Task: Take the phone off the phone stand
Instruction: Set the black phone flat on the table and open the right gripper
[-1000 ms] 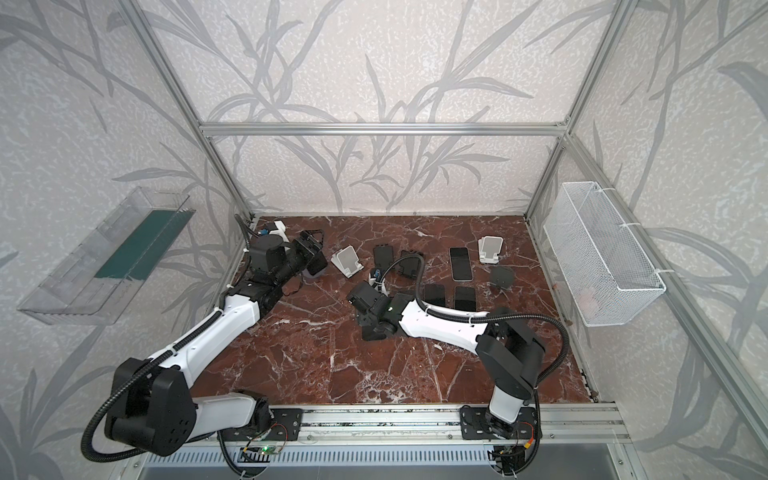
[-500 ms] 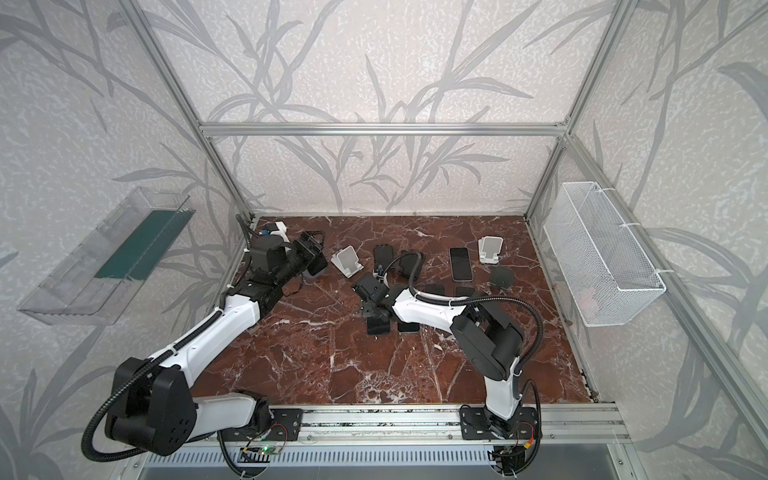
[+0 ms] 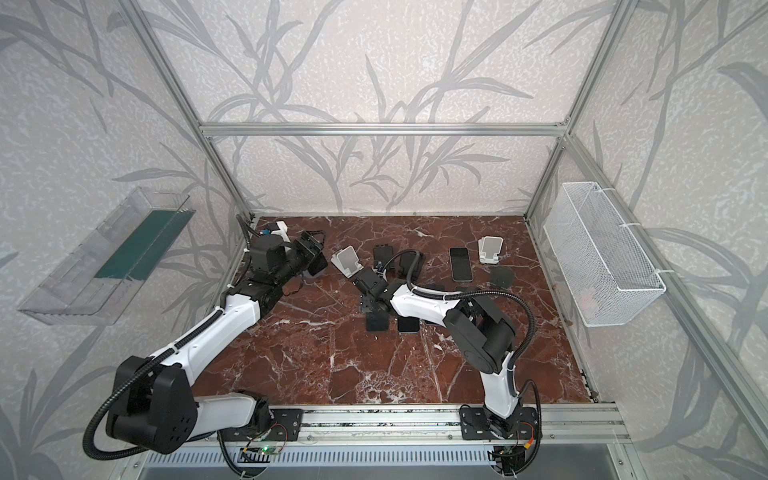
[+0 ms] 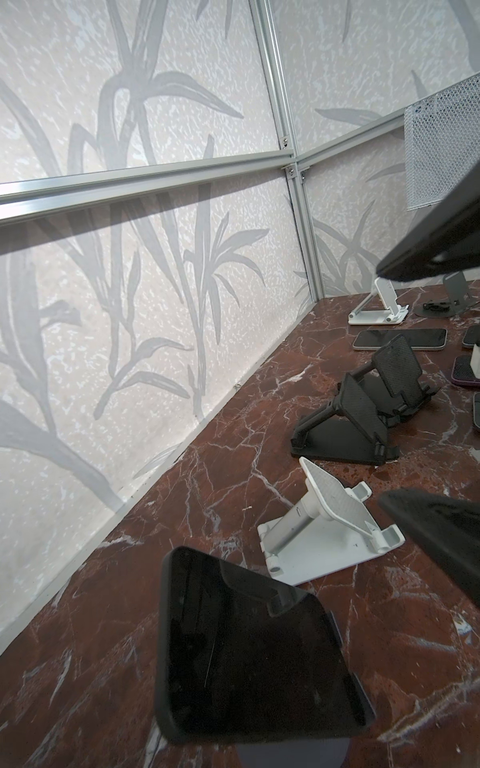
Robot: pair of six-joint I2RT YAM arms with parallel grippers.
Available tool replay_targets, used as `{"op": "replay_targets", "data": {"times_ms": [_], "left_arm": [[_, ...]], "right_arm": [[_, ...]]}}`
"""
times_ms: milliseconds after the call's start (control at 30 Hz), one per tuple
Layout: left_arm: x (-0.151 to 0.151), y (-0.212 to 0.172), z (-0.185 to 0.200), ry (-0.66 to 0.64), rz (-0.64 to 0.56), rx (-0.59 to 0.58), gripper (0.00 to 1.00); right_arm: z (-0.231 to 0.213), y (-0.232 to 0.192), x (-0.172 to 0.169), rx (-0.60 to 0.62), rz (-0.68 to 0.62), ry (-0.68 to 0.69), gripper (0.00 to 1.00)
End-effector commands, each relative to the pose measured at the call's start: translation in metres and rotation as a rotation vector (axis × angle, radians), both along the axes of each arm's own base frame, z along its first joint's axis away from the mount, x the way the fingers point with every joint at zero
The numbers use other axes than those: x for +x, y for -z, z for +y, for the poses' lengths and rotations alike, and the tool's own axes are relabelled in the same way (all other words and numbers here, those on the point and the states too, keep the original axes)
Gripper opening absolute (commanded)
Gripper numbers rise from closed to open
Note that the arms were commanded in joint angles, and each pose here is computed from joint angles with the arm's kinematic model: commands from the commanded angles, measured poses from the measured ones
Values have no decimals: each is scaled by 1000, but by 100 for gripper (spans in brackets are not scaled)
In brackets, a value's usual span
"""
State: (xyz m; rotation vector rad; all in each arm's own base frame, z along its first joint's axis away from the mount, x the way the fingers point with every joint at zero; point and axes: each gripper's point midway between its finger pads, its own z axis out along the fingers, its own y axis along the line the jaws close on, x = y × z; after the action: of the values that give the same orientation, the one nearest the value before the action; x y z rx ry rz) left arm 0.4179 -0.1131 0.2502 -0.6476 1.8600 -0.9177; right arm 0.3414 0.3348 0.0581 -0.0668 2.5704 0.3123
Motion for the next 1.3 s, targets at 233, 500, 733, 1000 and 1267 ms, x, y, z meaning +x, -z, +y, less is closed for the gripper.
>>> {"op": "replay_targets", "data": {"times_ms": [233, 500, 733, 1000, 1267], "left_arm": [[5, -7, 5, -13, -16, -49, 79], [9, -2, 8, -15, -3, -77, 78], [11, -1, 4, 6, -15, -109, 76], [12, 3, 3, 11, -1, -117, 75], [11, -1, 0, 35, 4, -88, 71]], "right_arm": [[-11, 31, 4, -20, 94, 13, 74], [-15, 40, -4, -17, 116, 8, 74], [-20, 44, -9, -23, 122, 35, 74], [-20, 50, -5, -52, 103, 56, 76], [-20, 55, -5, -130, 77, 75, 78]]}}
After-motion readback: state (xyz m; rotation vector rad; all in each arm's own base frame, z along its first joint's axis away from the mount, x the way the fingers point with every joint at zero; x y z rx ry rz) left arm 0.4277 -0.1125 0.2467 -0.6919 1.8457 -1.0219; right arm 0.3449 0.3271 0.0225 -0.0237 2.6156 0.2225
